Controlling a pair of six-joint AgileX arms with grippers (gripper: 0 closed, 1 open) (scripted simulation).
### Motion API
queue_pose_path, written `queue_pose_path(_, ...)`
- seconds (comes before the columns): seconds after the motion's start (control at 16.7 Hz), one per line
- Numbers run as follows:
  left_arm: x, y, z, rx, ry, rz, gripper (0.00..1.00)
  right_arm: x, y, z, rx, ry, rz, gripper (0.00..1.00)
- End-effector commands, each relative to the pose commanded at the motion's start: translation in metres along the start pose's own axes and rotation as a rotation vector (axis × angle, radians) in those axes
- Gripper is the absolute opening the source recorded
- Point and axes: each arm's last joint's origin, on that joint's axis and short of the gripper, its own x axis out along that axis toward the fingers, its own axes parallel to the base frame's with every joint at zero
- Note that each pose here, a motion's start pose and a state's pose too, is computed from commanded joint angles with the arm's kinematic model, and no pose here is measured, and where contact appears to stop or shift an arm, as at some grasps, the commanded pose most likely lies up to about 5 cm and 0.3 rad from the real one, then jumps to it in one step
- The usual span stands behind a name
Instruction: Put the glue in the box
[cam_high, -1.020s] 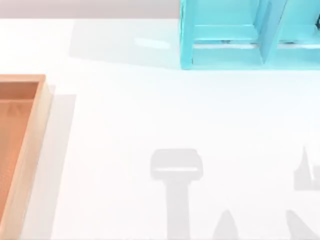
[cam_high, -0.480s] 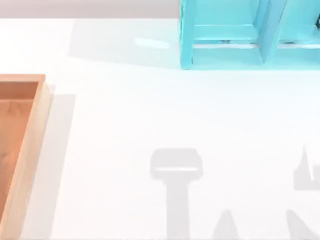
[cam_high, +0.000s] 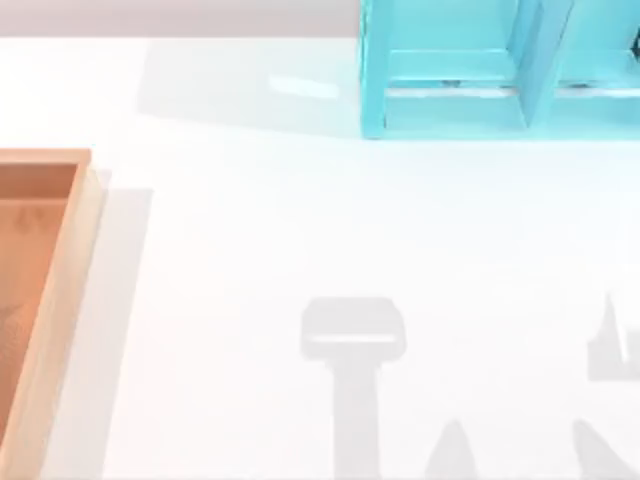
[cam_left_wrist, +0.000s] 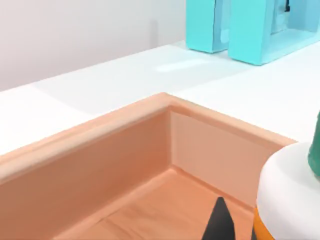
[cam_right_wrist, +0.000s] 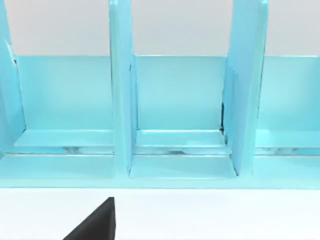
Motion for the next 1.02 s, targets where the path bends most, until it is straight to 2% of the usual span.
queue_pose_path(0.66,0.0000,0.0000,0.0000,0.000,0.000,0.000,0.98,0.0000,0.0000,0.0000,0.000,0.000,0.000,1.00)
queue_pose_path(1.02,0.0000,0.0000,0.0000,0.000,0.000,0.000,1.00,0.0000,0.0000,0.0000,0.000,0.000,0.000,1.00)
